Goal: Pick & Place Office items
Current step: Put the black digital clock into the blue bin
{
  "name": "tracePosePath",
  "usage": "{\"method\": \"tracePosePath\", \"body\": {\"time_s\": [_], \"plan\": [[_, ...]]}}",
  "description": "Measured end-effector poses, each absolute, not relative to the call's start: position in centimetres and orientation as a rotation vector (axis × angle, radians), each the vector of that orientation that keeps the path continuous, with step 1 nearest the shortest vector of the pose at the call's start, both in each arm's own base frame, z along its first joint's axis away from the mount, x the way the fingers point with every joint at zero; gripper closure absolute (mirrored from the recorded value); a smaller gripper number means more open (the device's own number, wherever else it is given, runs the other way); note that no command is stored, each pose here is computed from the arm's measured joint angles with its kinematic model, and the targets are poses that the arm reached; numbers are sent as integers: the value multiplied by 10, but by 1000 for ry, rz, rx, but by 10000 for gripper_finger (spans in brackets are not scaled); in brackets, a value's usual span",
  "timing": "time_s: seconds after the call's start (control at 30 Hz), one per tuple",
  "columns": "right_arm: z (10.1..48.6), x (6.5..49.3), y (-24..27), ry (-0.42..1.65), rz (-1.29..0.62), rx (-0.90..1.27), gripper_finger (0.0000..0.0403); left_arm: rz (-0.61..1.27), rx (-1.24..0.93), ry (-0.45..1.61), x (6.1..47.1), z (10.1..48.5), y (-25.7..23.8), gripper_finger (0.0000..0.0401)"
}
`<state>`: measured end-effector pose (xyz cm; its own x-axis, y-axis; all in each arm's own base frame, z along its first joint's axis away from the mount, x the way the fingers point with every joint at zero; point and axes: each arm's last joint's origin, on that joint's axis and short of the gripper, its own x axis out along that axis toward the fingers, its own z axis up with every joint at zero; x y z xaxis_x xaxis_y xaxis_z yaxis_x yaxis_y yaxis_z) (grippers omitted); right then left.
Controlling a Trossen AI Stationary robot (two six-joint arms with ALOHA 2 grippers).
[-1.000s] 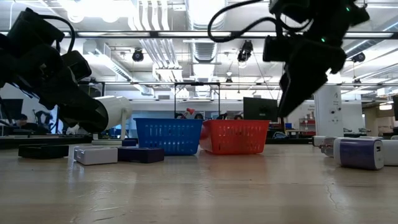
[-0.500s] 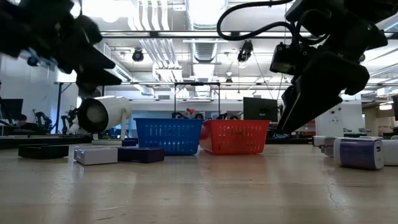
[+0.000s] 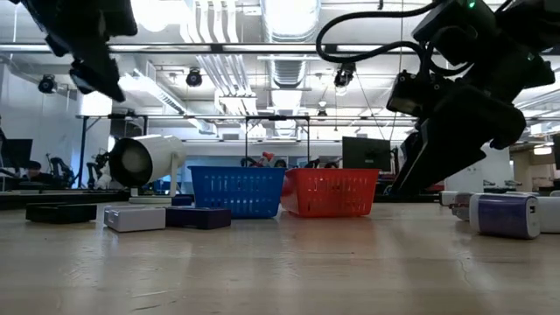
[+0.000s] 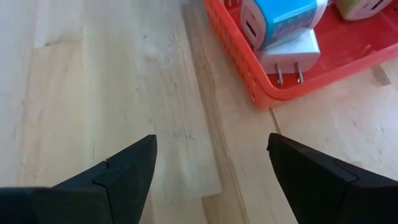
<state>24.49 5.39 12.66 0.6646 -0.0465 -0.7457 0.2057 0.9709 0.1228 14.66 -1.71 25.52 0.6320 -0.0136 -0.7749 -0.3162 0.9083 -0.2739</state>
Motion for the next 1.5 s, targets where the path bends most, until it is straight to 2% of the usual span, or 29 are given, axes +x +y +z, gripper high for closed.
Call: {"method": "tracePosePath", "body": {"time_s": [0.43,0.6,0.97,1.23,1.5], "plan": [[129,247,54,803,-136,194,106,93,-415,1210,180,228,-54,151],[129,247,54,803,-137,191,106,104,-346,1352,183,222,-55,151],[129,248,54,792,-134,195,106,20,-127,1579,198,181,-60,151],[130,248,54,786,-133,197,106,-15,-42,1649,204,165,-61,151],[131,249,55,781,-132,198,106,-22,37,1603,211,171,-60,151]]}}
